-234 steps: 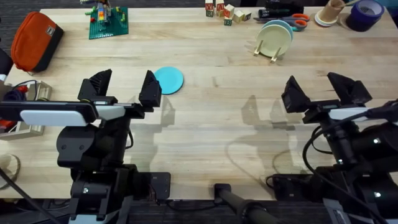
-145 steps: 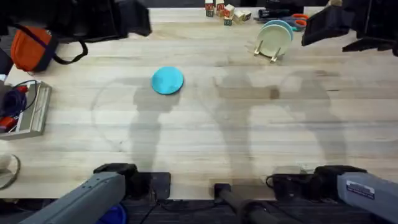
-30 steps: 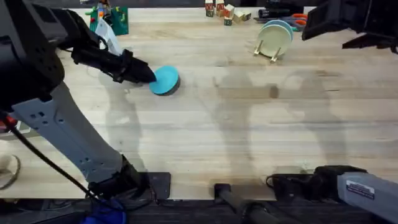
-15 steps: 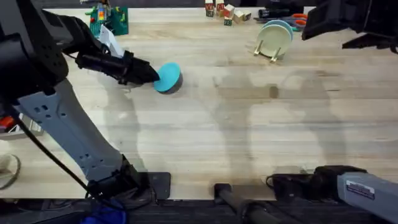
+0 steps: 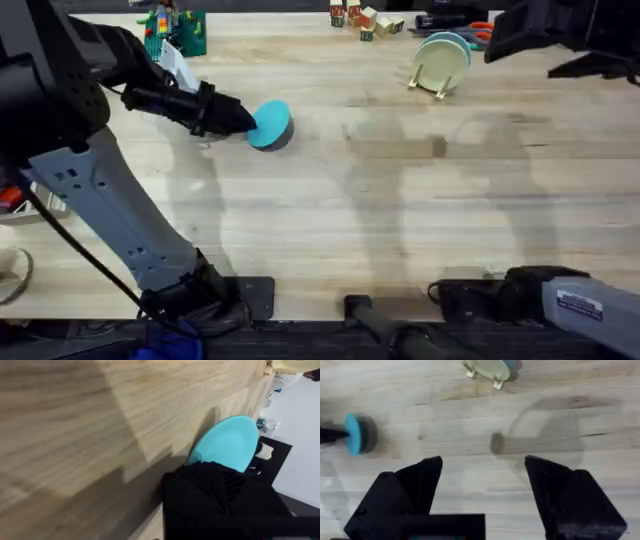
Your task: Pick up the plates from the table one by one and place each into a slot on the dish rack.
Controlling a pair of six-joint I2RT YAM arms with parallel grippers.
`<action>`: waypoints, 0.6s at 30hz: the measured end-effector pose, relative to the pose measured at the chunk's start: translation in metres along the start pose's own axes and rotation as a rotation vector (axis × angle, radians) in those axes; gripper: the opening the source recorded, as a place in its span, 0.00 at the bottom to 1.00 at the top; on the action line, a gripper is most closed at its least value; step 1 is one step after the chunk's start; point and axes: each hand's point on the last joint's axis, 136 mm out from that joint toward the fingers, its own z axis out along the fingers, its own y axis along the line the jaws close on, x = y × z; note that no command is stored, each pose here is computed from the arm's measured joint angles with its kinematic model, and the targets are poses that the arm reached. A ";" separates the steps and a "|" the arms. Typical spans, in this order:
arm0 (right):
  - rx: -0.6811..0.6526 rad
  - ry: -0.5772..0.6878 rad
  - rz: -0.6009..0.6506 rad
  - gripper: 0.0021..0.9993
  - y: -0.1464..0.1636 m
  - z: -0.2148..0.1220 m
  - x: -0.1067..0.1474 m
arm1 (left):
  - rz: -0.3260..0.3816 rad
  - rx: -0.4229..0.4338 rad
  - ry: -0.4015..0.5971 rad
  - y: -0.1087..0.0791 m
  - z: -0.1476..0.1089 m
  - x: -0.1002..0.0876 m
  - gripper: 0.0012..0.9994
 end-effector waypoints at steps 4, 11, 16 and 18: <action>-0.092 -0.023 -0.046 0.99 0.020 0.000 -0.006 | 0.000 0.001 0.000 0.000 0.000 0.000 0.04; -0.258 -0.001 -0.130 0.99 0.061 -0.004 0.002 | 0.000 0.001 0.000 0.000 0.000 0.000 0.04; -0.347 0.024 -0.167 1.00 0.084 -0.008 0.011 | 0.000 0.001 -0.001 0.000 0.000 0.000 0.04; -0.365 0.023 -0.162 1.00 0.088 -0.009 0.010 | 0.000 0.001 0.000 0.000 0.000 0.000 0.04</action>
